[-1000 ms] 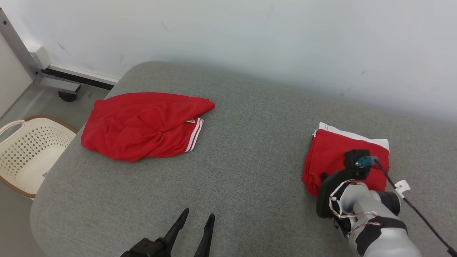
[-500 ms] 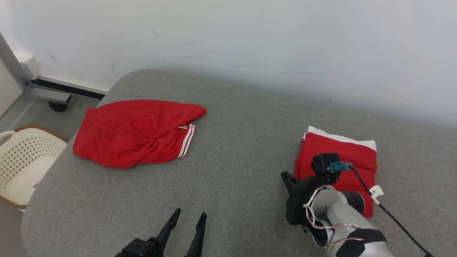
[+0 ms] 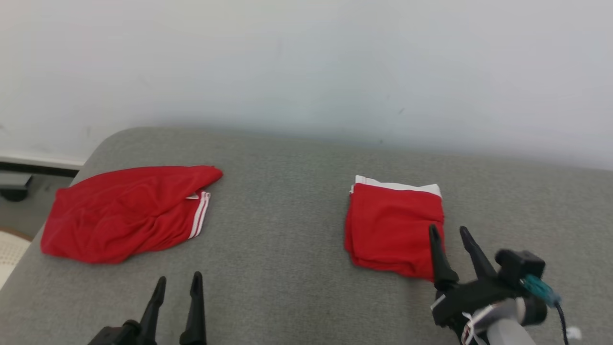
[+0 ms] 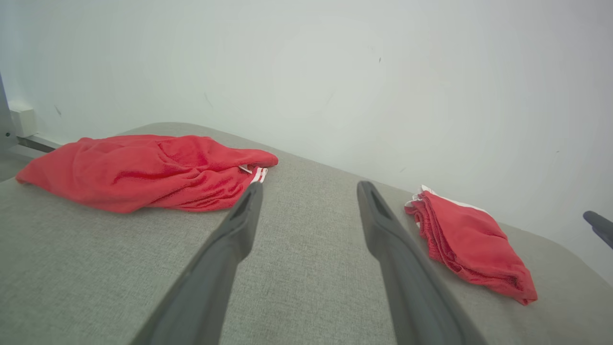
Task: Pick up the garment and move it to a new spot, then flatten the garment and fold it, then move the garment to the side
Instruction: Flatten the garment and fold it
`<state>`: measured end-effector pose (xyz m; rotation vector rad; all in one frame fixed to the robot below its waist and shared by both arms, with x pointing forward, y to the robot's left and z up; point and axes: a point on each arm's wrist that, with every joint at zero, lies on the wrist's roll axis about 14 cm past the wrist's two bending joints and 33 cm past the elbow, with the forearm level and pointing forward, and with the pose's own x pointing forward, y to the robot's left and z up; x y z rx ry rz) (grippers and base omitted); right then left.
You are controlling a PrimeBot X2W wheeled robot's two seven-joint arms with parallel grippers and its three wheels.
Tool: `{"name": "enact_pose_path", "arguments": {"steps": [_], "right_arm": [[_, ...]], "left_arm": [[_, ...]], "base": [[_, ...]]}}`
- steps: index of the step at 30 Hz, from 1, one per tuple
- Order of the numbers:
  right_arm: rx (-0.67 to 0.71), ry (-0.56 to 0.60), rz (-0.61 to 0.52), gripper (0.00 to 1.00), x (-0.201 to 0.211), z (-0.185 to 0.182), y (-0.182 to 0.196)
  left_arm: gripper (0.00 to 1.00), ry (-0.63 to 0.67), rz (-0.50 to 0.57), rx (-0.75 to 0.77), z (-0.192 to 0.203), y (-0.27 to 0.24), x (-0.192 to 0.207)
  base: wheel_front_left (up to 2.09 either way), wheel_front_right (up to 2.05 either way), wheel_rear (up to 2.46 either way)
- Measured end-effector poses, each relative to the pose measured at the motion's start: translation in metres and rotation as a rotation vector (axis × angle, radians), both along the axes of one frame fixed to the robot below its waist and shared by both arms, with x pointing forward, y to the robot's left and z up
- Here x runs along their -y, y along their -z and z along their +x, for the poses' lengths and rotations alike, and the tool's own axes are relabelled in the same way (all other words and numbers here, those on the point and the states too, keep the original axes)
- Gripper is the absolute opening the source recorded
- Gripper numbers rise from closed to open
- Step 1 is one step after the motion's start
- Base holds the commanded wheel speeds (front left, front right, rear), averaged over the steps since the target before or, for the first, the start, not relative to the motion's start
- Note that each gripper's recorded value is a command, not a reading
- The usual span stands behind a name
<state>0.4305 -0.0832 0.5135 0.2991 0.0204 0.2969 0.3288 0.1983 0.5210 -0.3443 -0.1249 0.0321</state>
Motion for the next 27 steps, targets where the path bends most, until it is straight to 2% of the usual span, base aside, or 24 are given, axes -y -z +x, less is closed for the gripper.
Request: {"name": "enact_pose_path", "arguments": {"steps": [4, 10, 16, 27], "right_arm": [[0.056, 0.124, -0.049, 1.0, 0.049, -0.03, 0.0], [0.033, 0.2, -0.127, 1.0, 0.08, -0.061, 0.012], [0.011, 0.226, -0.151, 1.0, 0.091, -0.074, 0.018], [0.007, 0.248, -0.15, 1.0, 0.098, -0.084, 0.024]], "left_arm": [[1.0, 0.007, -0.007, 0.012, 0.004, -0.003, 0.001], [1.0, 0.065, 0.008, -0.011, 0.002, 0.008, 0.011], [1.0, 0.12, 0.041, -0.055, -0.001, 0.024, 0.016], [1.0, 0.101, 0.069, -0.02, -0.004, 0.015, 0.01]], "base": [[0.0, 0.0, 0.0], [0.0, 0.0, 0.0], [0.0, 0.0, 0.0], [0.0, 0.0, 0.0]]}}
